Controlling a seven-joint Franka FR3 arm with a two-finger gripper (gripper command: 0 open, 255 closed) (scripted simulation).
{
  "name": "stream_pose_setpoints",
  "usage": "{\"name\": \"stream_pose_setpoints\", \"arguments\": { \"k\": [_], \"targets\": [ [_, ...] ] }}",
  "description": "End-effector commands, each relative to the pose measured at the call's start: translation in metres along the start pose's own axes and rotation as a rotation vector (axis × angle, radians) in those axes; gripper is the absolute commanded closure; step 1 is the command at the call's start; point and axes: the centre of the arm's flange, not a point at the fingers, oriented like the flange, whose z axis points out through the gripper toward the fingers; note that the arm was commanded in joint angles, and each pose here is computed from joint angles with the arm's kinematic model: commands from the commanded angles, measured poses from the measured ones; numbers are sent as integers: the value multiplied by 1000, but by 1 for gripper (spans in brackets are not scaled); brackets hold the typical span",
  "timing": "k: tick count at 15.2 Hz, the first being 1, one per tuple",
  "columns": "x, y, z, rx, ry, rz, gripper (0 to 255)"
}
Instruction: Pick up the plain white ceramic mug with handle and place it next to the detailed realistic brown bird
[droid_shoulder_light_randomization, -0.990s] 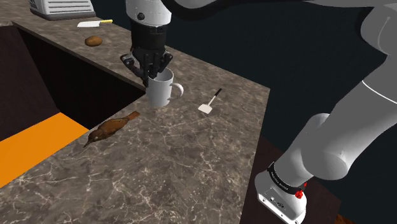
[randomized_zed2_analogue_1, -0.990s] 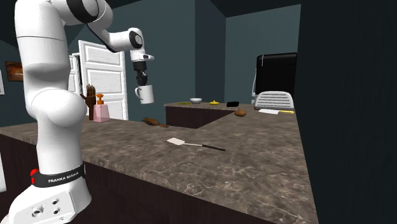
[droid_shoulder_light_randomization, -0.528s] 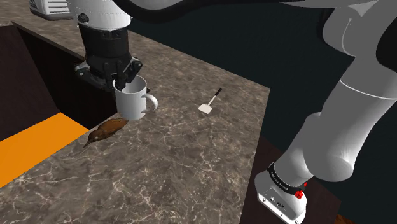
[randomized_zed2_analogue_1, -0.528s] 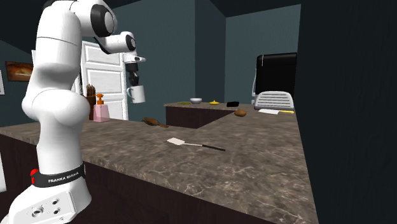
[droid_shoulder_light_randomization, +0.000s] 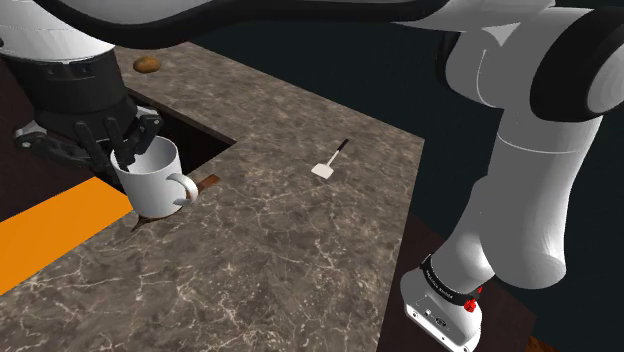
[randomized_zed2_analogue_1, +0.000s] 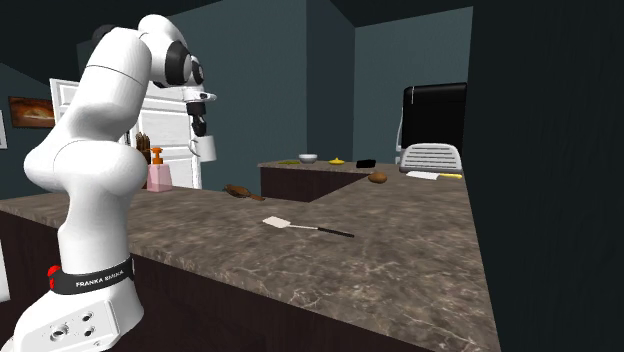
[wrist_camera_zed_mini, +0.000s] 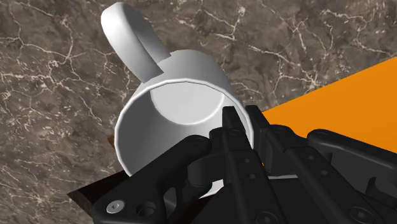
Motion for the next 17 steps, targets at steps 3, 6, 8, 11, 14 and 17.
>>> {"name": "stream_pose_setpoints", "arguments": {
  "k": [3,6,8,11,14,17],
  "targets": [
    [-2,-3,19,0,0,1,255],
    [-4,-3,35,0,0,1,255],
    [-5,-4,46,0,0,1,255],
    [-7,-4,61,0,0,1,255],
    [-8,-5,77,0,0,1,255],
    [-10,-5,93,0,0,1,255]
  ]
}}
